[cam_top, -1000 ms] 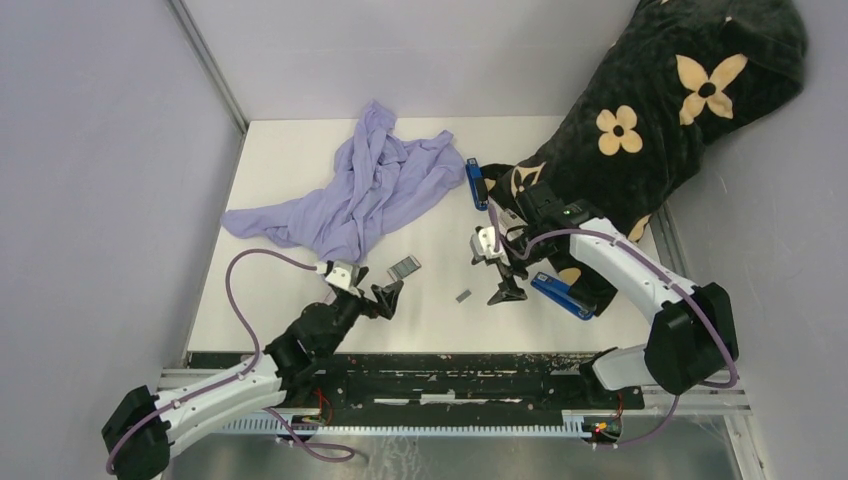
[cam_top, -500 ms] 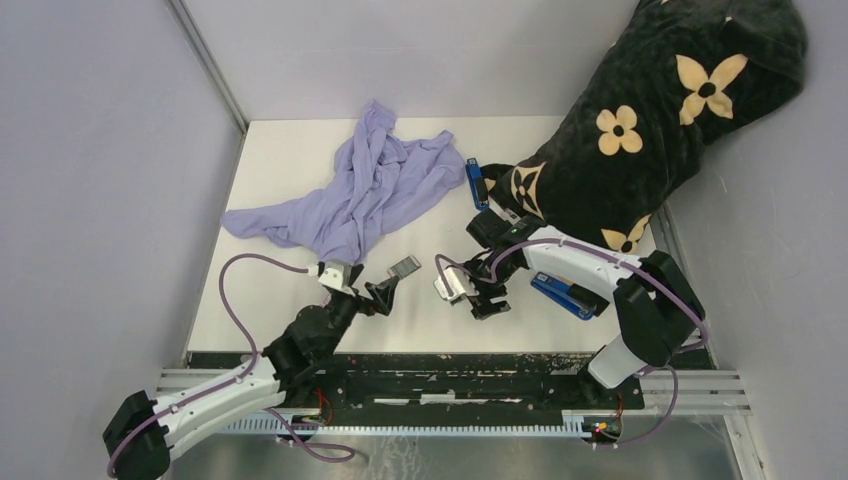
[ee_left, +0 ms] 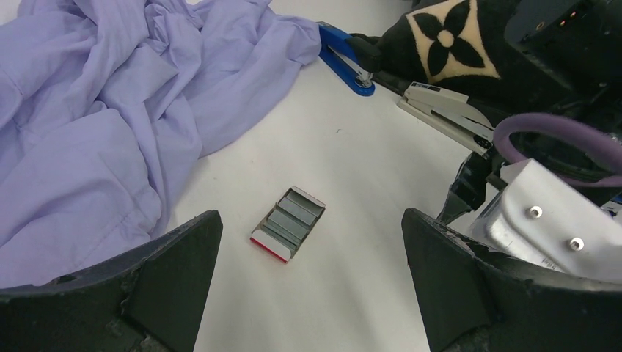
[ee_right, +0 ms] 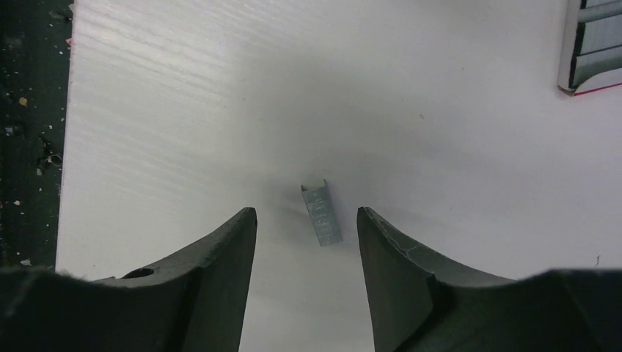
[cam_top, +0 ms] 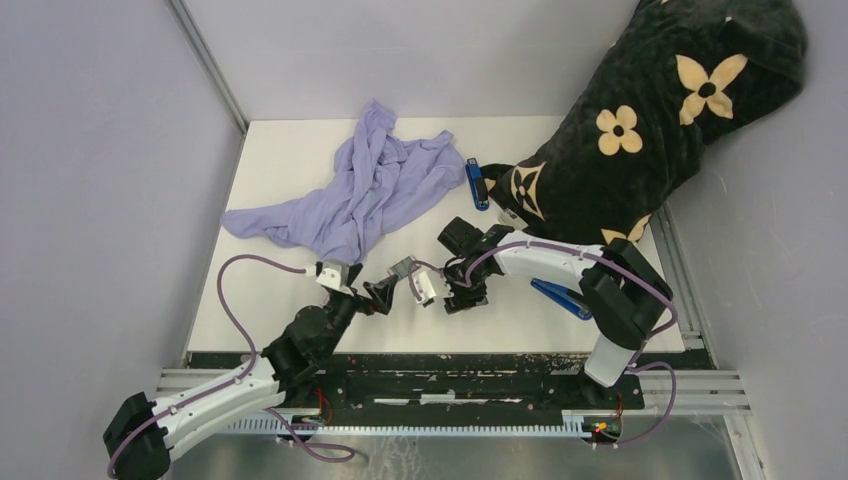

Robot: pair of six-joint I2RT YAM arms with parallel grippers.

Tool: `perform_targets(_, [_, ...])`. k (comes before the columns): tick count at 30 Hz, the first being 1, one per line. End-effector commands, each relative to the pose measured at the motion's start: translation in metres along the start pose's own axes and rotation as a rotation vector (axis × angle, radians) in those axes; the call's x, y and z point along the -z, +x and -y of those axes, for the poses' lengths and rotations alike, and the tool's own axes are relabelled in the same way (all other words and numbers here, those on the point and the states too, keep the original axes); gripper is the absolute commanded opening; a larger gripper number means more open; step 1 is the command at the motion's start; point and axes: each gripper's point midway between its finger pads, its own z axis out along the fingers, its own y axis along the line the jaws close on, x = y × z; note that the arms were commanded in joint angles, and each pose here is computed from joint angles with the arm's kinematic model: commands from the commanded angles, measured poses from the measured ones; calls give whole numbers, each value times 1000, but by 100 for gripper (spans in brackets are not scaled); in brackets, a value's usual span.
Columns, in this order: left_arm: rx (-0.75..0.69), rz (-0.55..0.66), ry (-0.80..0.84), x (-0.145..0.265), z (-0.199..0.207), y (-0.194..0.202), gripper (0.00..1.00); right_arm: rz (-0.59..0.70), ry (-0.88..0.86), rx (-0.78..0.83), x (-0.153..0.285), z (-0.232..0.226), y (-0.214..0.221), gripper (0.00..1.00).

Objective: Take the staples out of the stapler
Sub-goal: Pick up the staple from the center of the board.

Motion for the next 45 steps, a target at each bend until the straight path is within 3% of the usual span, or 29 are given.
perform_targets(1, [62,38,-36,1,-7,-2,99,-50,70,24,-5,20,-8,58])
perform_targets(22, [68,45,-34,2,-7,-3,99,-97,42,-2,-18,20,0,37])
perform_targets(31, [73,49,-42,2,-9,-4,99,-104,37,-14,-17,19,0,21])
perform_targets(39, [86,43,-77,1,-14,-5,100,-108,56,-82,-11,23,-3,18])
perform_targets(45, [119,-28,-157,-9,-22,-4,95,-70,77,-159,2,28,-6,15])
